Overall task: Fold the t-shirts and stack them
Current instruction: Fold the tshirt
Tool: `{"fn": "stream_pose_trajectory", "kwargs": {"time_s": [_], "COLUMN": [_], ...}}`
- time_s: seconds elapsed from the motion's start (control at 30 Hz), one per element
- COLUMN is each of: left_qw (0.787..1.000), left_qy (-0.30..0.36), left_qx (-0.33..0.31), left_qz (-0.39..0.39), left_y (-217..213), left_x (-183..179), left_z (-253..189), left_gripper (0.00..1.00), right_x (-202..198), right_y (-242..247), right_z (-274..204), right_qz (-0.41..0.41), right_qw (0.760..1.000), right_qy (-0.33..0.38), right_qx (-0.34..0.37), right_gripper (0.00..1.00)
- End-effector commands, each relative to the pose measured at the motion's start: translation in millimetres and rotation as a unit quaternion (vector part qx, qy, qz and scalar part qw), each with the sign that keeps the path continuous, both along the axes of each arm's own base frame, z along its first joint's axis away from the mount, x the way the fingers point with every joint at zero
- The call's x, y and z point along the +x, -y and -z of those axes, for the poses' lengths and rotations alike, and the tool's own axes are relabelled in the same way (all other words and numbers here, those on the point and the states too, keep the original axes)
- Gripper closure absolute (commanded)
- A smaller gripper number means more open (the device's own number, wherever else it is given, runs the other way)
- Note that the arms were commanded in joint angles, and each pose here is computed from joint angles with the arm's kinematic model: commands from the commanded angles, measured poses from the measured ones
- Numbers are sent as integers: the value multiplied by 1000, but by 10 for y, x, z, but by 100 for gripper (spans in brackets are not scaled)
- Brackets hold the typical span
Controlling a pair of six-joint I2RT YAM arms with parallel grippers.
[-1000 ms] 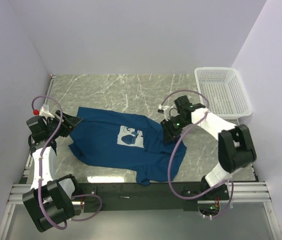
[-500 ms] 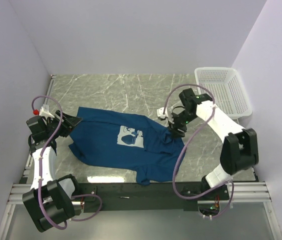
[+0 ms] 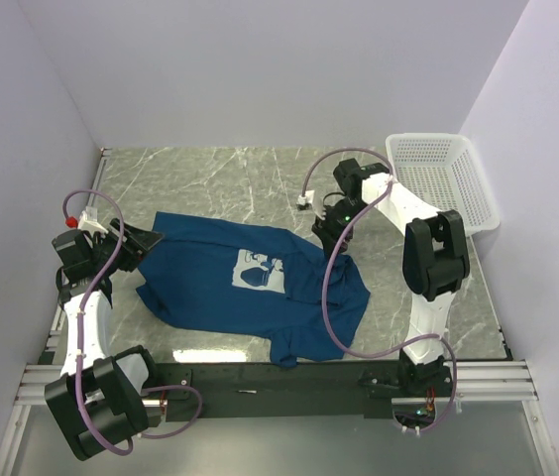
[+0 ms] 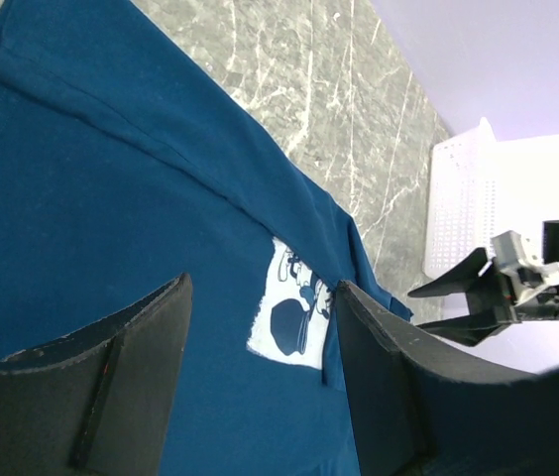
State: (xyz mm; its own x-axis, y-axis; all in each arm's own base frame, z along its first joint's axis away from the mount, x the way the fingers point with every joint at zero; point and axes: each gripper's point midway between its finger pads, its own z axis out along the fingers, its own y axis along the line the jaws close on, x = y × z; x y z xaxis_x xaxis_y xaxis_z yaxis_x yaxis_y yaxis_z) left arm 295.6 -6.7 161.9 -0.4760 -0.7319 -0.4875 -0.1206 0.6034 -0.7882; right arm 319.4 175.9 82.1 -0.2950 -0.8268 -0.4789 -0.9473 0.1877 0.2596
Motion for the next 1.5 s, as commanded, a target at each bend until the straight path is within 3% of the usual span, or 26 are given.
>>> {"fn": "stream_pose_trajectory", "kwargs": {"time_s": [0.0, 0.37, 0.67, 1.07, 1.13, 1.27, 1.47], "left_qw": [1000, 1000, 1000, 1000, 1000, 1000, 1000], "left_qy": [26, 23, 24, 25, 25, 25, 22], "left_qx": [2, 4, 3, 1, 1, 2, 3], "left_qz": [17, 14, 17, 17, 18, 16, 14], "left_y": [45, 34, 44, 48, 51, 43, 35], "left_x": [18, 20, 20, 19, 19, 19, 18], "left_z": [-75, -66, -66, -67, -67, -66, -56], "left_gripper": [35, 35, 35, 35, 35, 35, 35], "right_x": [-128, -316, -513, -930, -877, -655, -548], "right_y": [77, 43, 171, 266, 252, 96, -78], "right_z": [26, 201, 105, -66, -83, -177, -146], "right_qz": [25, -21, -41, -62, -60, -71, -158], "right_qw": [999, 997, 997, 997, 997, 997, 986], "right_qy": [-26, -64, -55, -52, -38, -4, 22], "right_qx": [-19, -33, -40, -12, -8, 20, 50], "right_gripper": [43, 45, 66, 67, 64, 41, 34]}}
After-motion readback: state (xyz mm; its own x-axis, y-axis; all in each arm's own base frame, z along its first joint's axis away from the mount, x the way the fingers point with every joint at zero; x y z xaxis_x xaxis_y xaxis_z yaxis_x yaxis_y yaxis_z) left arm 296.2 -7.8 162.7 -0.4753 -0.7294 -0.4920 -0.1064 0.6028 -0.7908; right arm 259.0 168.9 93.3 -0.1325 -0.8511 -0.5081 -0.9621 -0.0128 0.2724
